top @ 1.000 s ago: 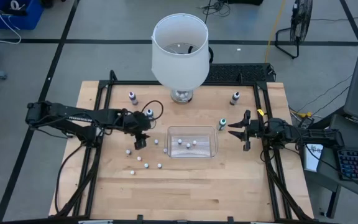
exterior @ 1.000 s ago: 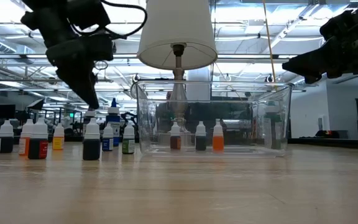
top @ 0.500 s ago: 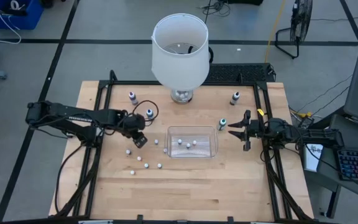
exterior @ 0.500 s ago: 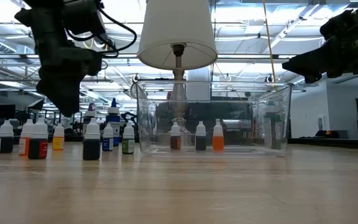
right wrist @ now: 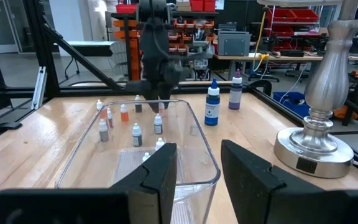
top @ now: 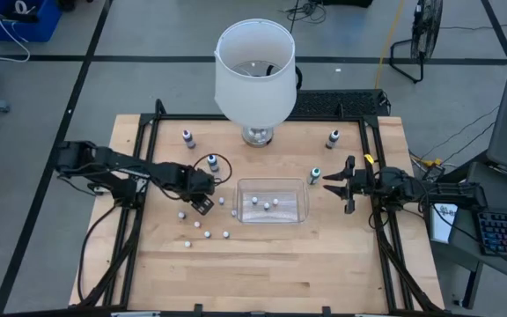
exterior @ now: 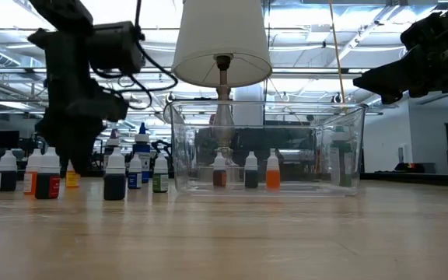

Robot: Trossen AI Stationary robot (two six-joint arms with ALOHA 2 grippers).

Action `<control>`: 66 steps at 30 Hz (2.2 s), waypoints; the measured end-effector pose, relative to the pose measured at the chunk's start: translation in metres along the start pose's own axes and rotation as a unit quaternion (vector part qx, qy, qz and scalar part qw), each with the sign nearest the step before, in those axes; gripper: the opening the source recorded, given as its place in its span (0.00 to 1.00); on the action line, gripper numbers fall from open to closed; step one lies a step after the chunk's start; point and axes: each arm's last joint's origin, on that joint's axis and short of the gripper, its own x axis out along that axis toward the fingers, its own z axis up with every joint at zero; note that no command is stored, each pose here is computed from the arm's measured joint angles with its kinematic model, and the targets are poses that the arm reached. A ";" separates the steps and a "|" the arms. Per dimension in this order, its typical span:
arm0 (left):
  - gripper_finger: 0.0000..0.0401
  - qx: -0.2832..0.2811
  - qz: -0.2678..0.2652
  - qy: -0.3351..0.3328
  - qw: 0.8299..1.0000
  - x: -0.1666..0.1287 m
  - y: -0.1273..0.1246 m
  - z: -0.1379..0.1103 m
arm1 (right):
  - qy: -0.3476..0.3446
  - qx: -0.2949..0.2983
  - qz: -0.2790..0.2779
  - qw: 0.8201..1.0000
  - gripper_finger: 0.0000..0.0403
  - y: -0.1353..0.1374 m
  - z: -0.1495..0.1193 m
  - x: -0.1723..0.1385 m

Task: Pick & Place food coloring
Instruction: Put the yellow food coloring bottle into the transparent bin

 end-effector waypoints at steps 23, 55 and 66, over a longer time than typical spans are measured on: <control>0.16 0.047 0.058 -0.004 0.997 0.013 0.002 0.001 | 0.000 0.000 0.000 1.000 0.28 0.000 0.000 0.000; 0.16 0.383 -0.024 -0.083 0.920 -0.068 -0.156 0.096 | 0.000 0.000 0.000 1.000 0.28 0.000 0.000 0.000; 0.16 0.386 -0.022 -0.032 0.922 -0.016 -0.170 0.099 | 0.000 0.000 0.000 1.000 0.28 0.000 0.000 0.000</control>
